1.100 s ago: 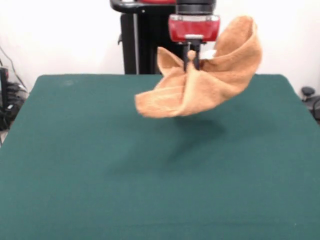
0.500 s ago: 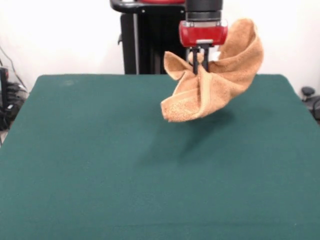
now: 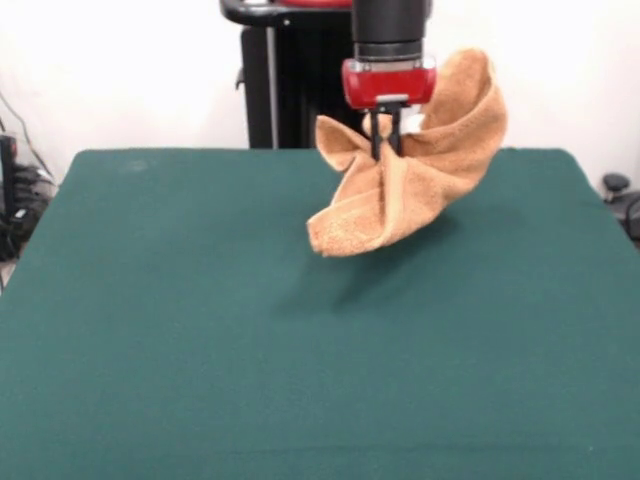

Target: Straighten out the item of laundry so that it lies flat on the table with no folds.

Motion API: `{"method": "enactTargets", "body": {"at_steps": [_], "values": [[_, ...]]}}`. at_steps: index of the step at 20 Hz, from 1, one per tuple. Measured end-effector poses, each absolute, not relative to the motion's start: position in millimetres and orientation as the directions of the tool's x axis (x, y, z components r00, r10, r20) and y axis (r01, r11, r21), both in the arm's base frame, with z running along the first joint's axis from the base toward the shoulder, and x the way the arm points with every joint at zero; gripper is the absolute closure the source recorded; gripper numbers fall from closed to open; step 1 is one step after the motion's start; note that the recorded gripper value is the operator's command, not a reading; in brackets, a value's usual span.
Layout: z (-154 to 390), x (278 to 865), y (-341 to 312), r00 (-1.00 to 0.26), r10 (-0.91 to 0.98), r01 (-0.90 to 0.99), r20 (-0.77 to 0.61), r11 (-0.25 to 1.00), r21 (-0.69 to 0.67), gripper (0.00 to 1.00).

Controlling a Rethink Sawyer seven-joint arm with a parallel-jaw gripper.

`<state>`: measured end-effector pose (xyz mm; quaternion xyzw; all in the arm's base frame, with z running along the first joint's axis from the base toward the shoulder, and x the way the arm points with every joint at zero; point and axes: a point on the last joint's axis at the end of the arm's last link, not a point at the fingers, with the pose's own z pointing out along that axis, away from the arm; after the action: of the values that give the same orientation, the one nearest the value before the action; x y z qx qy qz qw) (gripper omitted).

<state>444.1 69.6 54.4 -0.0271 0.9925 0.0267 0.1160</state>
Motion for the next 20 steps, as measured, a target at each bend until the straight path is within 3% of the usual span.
{"method": "enactTargets", "body": {"at_steps": [20], "values": [[32.3, 429.2, 41.8, -0.983, -0.02, -0.032, -0.183, 0.997, 0.064, 1.0]]}}
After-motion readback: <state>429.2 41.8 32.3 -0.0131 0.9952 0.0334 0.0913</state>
